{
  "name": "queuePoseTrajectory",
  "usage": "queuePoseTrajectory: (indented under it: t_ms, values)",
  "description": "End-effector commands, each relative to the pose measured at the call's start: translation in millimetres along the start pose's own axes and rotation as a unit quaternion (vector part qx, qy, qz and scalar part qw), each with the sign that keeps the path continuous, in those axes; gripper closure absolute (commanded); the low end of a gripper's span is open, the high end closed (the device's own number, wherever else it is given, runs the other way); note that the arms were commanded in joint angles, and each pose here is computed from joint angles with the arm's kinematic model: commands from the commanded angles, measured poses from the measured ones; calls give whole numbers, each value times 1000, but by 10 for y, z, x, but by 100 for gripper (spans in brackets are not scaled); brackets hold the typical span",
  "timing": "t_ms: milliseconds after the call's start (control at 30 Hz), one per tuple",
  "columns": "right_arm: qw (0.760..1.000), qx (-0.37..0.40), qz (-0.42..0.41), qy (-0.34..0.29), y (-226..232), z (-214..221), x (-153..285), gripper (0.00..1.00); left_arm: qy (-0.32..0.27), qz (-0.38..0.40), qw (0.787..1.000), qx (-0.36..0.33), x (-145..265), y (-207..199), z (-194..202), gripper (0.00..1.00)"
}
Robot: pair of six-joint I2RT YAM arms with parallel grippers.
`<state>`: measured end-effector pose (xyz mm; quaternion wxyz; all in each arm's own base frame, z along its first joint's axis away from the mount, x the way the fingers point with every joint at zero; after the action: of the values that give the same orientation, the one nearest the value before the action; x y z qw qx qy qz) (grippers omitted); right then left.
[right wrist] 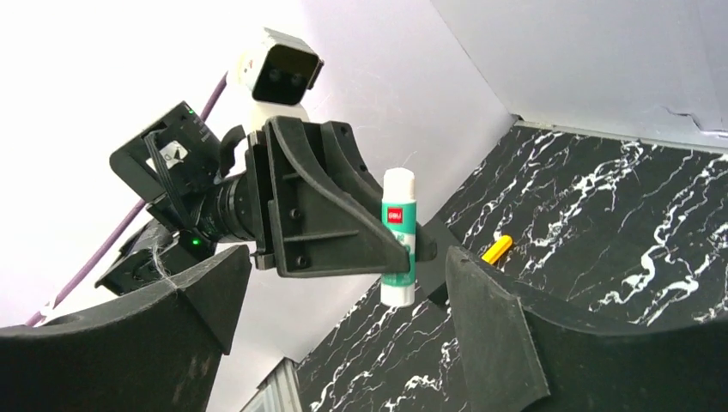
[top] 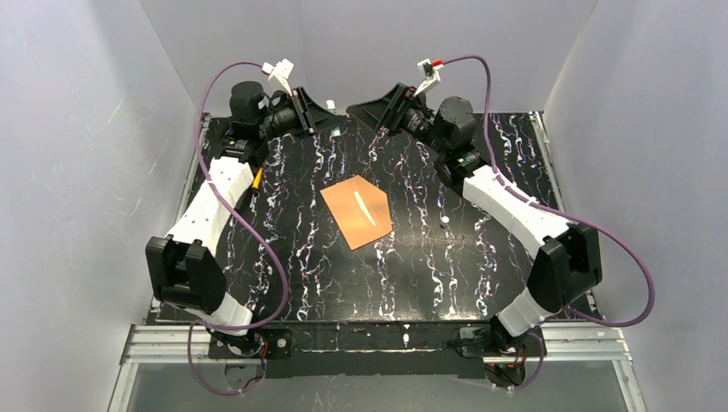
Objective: Place the letter into the envelope and seal it
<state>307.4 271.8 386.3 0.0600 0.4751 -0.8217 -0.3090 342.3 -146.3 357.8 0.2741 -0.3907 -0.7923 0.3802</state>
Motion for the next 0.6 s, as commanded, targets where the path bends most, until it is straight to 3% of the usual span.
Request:
queuePoseTrajectory:
  t_ms: [0,67,167,333,400,467,567]
  values:
    - [996,86,-23,-17,195,-117,-44,11,-98,-3,994,-53,199,-433,-273,100]
    - [992,122,-13,-4,231,-93,-72,16,-124,-9,991,-45,245,-525,-326,100]
    - [986,166,1,2,292,-82,-131,14,-148,-9,989,-21,304,-640,-360,100]
    - [987,159,-19,-13,330,-126,-280,12,-158,6,987,38,336,-733,-352,100]
    - [989,144,-23,-16,347,-152,-354,17,-160,14,985,61,345,-779,-360,100]
    - [991,131,-22,-13,361,-194,-433,29,-159,23,984,73,345,-812,-369,100]
    - [993,118,-15,-5,398,-212,-516,34,-162,29,984,64,364,-843,-390,100]
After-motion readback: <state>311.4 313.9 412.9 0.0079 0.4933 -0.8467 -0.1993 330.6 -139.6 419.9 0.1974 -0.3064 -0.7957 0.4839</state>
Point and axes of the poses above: each gripper's point midway between its finger pads, its own x axis back along the fingers, its own y axis along the line the jaws close on, z = x × y, the point moved 10 cm from there along x, back along the fingers, and after that the axes turned 9 degrees about x, right-handed, at the moved point
